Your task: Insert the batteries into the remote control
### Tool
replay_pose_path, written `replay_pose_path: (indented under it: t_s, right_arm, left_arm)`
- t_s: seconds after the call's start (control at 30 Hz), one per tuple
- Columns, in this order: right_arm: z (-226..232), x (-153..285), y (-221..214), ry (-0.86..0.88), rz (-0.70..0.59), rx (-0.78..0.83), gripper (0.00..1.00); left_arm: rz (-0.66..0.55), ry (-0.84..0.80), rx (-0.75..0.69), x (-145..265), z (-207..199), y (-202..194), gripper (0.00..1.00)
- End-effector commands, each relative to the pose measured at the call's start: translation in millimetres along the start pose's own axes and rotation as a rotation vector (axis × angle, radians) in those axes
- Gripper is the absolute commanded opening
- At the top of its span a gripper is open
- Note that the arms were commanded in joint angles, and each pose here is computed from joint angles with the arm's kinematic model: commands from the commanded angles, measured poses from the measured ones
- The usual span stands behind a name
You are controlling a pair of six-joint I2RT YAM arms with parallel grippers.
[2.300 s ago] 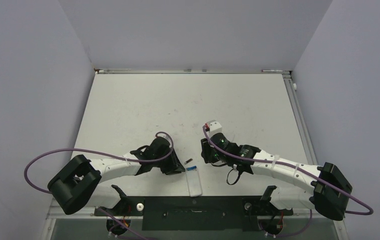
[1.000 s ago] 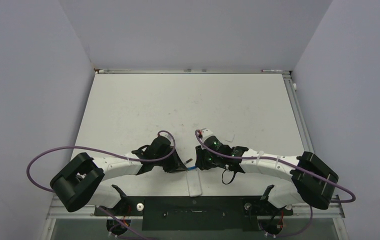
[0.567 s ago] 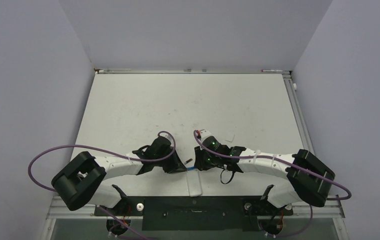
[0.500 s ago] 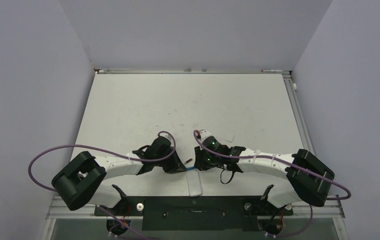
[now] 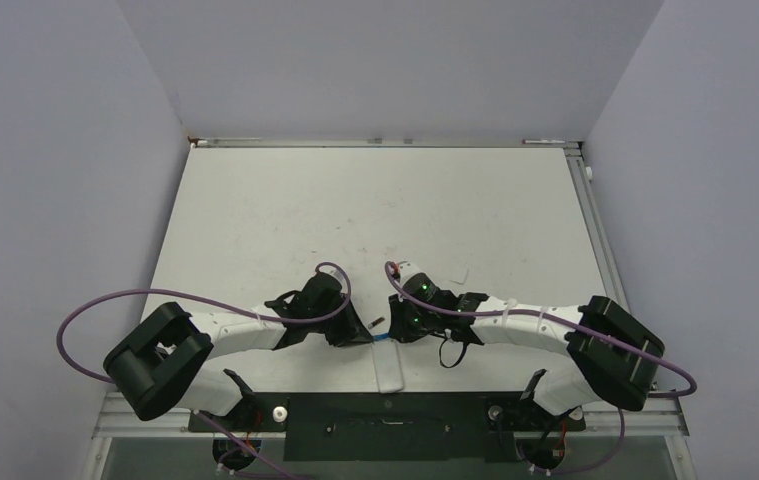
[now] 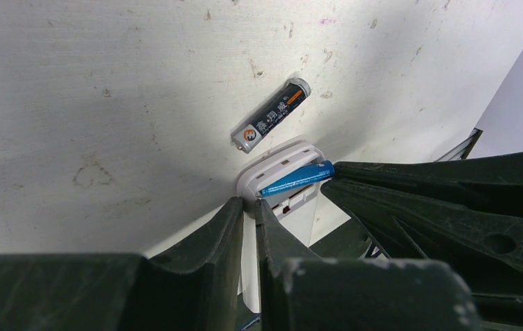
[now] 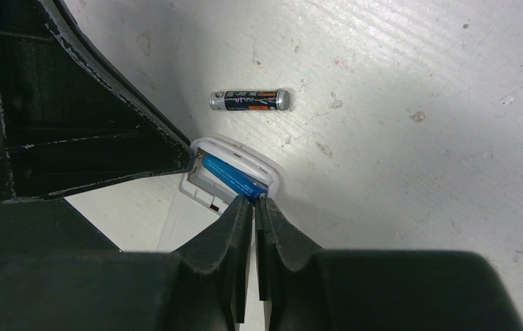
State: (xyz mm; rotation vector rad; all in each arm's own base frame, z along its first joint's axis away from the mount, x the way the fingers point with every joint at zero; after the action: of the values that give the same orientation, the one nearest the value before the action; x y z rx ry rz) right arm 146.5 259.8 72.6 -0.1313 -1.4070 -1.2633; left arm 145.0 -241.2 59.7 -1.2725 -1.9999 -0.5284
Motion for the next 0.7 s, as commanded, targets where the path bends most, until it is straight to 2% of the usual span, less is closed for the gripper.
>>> replay_pose_path:
  t_s: [0.0, 0.67]
  right_arm:
    - [8.7, -2.5, 11.6, 0.036, -0.046, 0.011, 0.09]
    - [19.3, -12.5, 8.1, 0.057, 0.009, 0.053, 0.09]
  left_arm:
    - [-0.003, -0.037, -0.006, -0.5, -8.7, 2.2, 0.09]
    - [0.0, -0.033, -0.019, -1.1, -10.2, 2.6, 0.08]
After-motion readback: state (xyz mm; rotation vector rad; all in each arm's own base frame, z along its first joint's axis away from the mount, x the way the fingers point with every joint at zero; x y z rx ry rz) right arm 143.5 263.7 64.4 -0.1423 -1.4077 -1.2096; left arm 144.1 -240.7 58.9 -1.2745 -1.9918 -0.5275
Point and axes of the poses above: each gripper's point midway between its finger pads, its own x axis back along the fingers, its own z axis along the line the jaws close on, y = z × x, the point moved 5 cm from there along x, back along the fingers, and after that the axes turned 11 degrees about x, right-handed, at the moved point
